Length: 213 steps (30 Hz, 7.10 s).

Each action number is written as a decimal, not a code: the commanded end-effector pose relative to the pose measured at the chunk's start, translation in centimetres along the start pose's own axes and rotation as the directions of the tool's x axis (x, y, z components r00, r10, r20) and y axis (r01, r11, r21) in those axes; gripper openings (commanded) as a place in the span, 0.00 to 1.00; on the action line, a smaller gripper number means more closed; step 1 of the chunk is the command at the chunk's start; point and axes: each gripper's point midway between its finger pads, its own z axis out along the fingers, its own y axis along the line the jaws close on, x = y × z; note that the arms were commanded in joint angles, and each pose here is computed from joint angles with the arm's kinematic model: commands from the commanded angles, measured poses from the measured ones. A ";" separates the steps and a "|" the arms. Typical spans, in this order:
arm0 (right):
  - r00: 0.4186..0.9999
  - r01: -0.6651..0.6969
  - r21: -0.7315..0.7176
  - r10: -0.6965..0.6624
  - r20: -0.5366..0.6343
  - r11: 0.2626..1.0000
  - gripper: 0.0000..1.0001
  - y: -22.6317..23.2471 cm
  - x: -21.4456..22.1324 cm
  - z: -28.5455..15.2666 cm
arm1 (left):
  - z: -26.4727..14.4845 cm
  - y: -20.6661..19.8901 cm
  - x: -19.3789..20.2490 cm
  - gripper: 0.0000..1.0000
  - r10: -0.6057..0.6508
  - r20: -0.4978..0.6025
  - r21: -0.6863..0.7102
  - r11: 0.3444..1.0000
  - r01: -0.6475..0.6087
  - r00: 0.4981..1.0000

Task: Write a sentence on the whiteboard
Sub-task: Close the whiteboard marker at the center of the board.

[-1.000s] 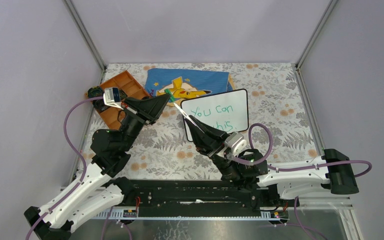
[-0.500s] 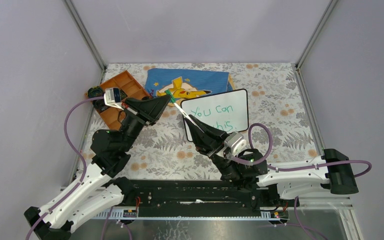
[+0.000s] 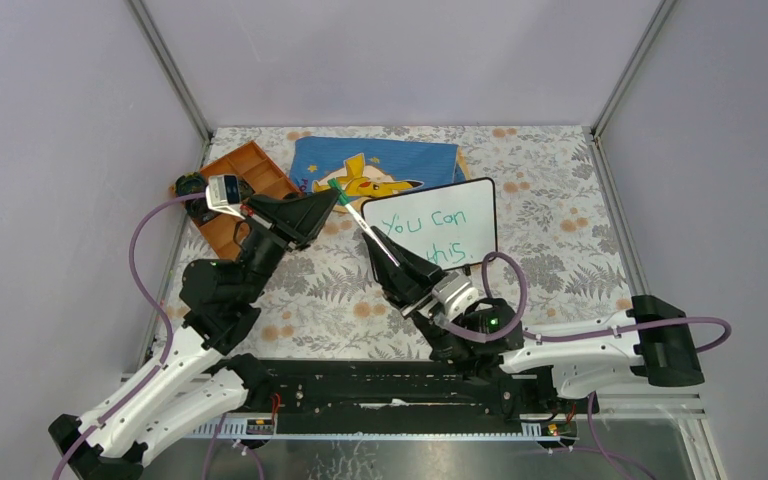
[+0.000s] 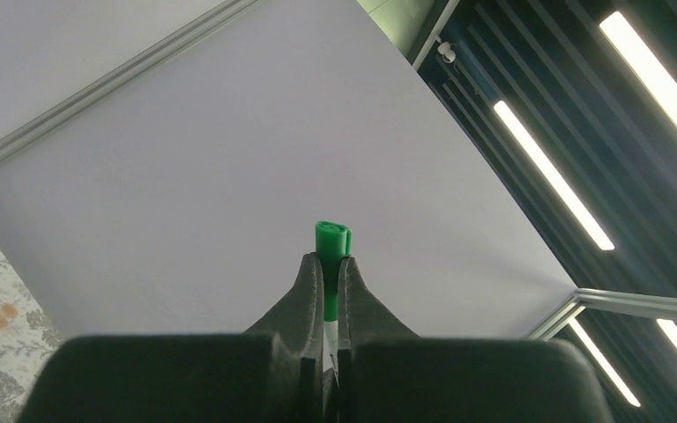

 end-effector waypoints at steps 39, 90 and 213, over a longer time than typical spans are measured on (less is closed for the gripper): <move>0.884 0.336 0.072 -0.340 0.320 0.939 0.00 1.0 -6.2 2.6 | 2.4 -4.1 2.3 0.00 -0.069 -0.167 0.171 0.980 0.098 0.983; 0.904 0.265 0.075 -0.275 0.329 0.961 0.00 -0.2 -7.3 2.4 | 2.5 -6.6 -1.0 0.66 0.064 -0.017 0.161 0.985 -0.060 0.998; 0.943 0.266 -0.019 -0.255 0.216 0.964 0.00 -1.9 -4.6 1.6 | 2.6 -3.2 3.1 0.51 0.074 -0.089 0.000 0.997 -0.074 0.993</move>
